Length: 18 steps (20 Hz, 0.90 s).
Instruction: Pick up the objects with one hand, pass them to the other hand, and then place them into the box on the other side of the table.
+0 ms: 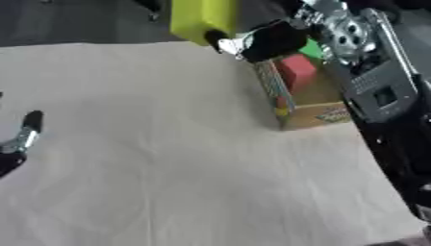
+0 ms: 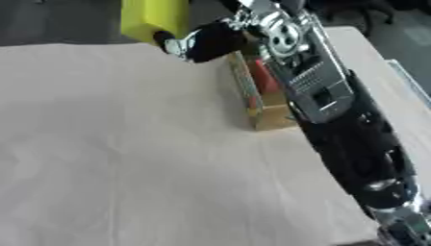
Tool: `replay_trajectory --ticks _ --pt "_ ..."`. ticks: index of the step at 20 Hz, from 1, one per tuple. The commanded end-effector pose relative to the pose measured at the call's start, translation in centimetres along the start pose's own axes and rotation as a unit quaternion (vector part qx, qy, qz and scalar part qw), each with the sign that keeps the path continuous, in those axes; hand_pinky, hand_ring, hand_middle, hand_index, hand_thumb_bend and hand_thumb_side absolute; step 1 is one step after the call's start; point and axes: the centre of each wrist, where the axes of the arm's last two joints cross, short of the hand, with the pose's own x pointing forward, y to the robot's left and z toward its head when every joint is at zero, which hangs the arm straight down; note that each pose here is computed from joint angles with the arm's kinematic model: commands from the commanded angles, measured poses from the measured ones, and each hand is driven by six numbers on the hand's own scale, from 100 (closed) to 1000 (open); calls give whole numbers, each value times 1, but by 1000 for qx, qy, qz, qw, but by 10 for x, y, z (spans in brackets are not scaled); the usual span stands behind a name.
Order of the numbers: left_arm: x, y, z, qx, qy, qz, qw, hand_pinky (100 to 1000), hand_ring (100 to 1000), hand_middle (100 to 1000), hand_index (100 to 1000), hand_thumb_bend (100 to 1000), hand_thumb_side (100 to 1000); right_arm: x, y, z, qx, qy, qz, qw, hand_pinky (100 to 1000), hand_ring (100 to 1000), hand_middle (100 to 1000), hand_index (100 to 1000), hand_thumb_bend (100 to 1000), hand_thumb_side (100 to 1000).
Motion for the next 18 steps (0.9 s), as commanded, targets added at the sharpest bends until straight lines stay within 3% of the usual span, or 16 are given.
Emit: replay_trajectory --ticks 1,6,7,9,14,15,16,18 --pt "2 34 1 60 -7 -1 998 662 676 676 831 386 498 -15 -26 3 -36 42 8 998 906 778 534 703 143 164" --pt "-1 58 15 111 6 19 994 654 665 666 819 372 518 -59 -39 3 -55 116 8 992 905 782 540 708 158 163" --pt "-2 60 17 120 9 22 993 653 664 665 814 367 516 -68 -40 3 -56 130 9 990 903 783 544 711 124 135" --pt "-5 63 19 134 16 28 990 654 664 664 810 361 516 -86 -40 5 -57 158 13 986 901 786 549 716 166 171" --pt "-8 69 22 166 21 34 985 654 665 666 810 358 513 -125 -37 10 -49 216 34 975 897 789 560 722 193 165" --pt "-8 70 22 171 21 34 985 654 666 667 809 340 529 -132 -36 11 -47 224 37 973 897 791 563 724 187 120" --pt "-8 71 23 175 21 34 984 654 666 667 809 359 512 -139 -35 13 -46 235 40 970 896 791 563 724 199 165" --pt "-8 73 23 182 20 34 982 655 668 668 810 357 511 -152 -33 15 -44 255 48 965 893 791 565 724 210 158"
